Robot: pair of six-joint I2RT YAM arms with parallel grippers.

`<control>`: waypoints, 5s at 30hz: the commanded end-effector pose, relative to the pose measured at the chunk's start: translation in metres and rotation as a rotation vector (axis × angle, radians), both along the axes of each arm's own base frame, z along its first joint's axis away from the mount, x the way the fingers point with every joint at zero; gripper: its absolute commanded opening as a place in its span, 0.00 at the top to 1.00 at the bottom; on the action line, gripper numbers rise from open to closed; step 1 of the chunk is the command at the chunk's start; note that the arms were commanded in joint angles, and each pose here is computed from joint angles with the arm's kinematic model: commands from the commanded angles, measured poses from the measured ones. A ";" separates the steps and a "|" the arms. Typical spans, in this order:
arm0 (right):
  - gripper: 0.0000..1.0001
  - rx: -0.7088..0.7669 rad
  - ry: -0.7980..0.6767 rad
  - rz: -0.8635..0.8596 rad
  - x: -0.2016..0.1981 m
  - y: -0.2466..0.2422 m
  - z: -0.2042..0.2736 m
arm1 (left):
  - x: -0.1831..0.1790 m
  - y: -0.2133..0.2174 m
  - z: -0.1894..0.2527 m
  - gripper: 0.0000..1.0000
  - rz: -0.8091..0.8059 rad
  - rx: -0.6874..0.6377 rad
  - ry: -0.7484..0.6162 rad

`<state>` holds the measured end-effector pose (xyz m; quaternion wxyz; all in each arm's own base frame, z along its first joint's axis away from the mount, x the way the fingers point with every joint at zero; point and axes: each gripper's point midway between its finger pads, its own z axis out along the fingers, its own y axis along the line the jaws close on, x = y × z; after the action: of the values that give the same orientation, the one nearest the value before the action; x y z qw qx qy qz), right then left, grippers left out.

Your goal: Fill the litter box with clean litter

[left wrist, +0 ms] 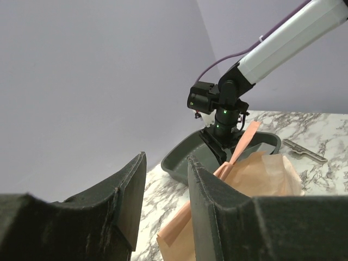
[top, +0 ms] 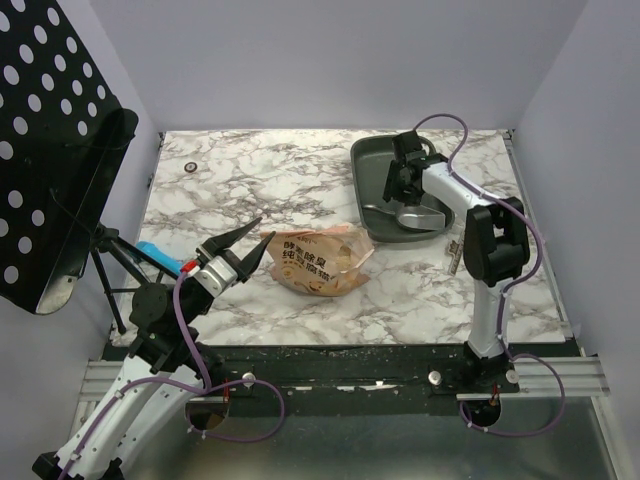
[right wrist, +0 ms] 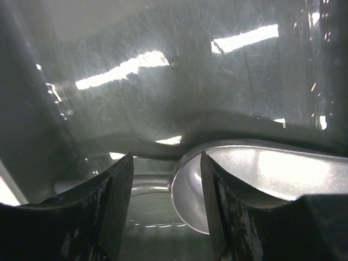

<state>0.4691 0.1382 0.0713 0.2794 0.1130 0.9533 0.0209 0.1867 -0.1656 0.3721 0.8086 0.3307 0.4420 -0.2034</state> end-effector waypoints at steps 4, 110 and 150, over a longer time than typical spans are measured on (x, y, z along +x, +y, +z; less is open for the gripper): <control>0.42 -0.012 0.078 -0.007 -0.013 -0.004 -0.019 | -0.002 0.003 0.005 0.55 0.007 -0.018 -0.008; 1.00 -0.725 -0.977 2.206 -0.392 0.191 0.279 | -0.058 -0.052 0.032 0.69 -0.375 0.098 1.134; 0.14 0.260 -0.943 0.638 -0.145 0.111 0.394 | 0.032 0.006 0.063 1.00 0.040 -0.473 0.622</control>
<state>0.2987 0.2296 0.5087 0.7322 -0.1987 0.6389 0.1273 0.2040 -0.1623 0.4070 0.6400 0.0958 0.6758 -0.3528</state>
